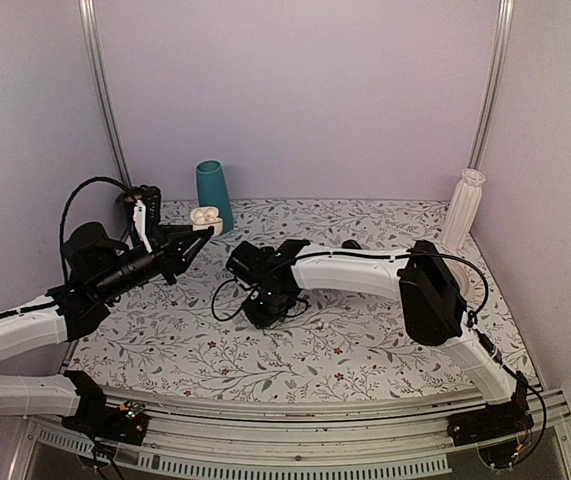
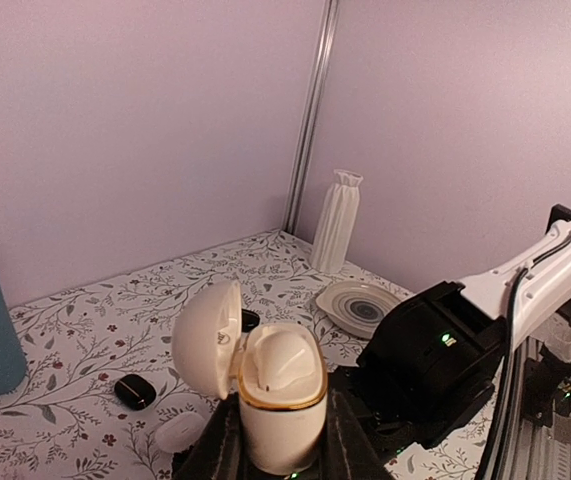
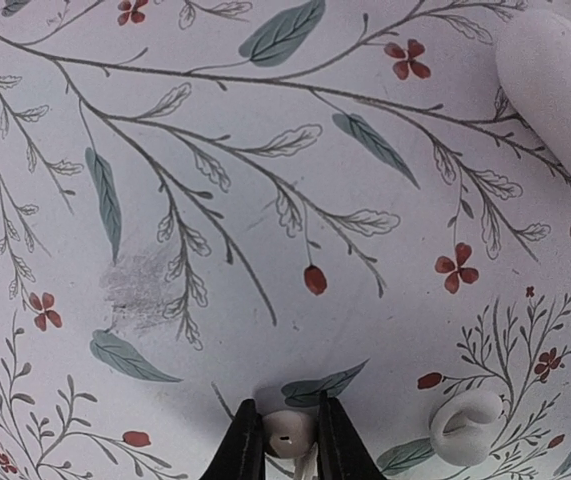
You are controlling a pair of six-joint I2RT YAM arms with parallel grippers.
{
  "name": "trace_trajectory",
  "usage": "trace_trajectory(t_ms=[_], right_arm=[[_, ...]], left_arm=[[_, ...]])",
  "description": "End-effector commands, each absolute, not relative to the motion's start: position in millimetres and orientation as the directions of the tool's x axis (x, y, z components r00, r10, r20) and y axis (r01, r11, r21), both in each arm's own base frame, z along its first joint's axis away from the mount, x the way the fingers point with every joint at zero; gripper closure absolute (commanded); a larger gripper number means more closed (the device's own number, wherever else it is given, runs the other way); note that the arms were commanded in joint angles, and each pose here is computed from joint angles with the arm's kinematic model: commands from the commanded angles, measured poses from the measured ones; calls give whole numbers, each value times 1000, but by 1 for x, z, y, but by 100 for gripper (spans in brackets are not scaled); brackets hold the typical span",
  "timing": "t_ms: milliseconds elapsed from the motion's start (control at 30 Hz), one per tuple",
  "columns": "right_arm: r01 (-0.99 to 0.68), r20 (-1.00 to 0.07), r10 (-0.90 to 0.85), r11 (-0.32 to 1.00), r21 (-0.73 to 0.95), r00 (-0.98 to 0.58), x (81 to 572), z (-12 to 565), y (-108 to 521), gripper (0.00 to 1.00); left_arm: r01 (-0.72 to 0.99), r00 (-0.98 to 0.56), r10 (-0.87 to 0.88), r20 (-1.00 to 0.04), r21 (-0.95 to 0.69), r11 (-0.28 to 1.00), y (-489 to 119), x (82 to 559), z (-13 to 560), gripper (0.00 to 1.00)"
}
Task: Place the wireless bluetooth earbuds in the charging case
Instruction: Pick up the right earbud from the center of the board, then insert the right earbud into the charging case.
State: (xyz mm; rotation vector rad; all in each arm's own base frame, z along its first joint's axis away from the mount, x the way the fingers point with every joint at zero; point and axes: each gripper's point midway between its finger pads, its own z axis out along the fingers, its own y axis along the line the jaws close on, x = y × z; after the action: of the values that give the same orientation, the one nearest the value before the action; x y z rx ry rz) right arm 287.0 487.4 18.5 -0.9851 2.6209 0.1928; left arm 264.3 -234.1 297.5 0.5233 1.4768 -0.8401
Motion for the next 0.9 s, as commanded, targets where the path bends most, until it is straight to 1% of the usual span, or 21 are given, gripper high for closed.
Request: trace_trajectory(t_ms=[0, 200, 333, 367, 600, 867], right_arm=[[-641, -367, -593, 768, 10, -717, 287, 20, 487, 85], [-612, -431, -535, 789, 53, -726, 292, 37, 488, 85], [-592, -455, -501, 803, 72, -736, 295, 43, 484, 86], [-586, -479, -480, 805, 90, -734, 296, 57, 485, 86], [-534, -580, -377, 836, 122, -722, 307, 97, 473, 85], [-479, -705, -247, 865, 148, -664, 316, 154, 454, 86]], left_arm=[[743, -69, -201, -977, -185, 643, -229, 271, 313, 100], [722, -88, -207, -974, -206, 661, -227, 276, 306, 100], [715, -98, -210, -973, -216, 665, -226, 278, 302, 100], [714, -100, -211, -972, -218, 666, -226, 278, 301, 100], [714, -117, -228, -967, -241, 657, -228, 280, 293, 100], [771, -82, -226, -971, -206, 603, -238, 272, 292, 100]])
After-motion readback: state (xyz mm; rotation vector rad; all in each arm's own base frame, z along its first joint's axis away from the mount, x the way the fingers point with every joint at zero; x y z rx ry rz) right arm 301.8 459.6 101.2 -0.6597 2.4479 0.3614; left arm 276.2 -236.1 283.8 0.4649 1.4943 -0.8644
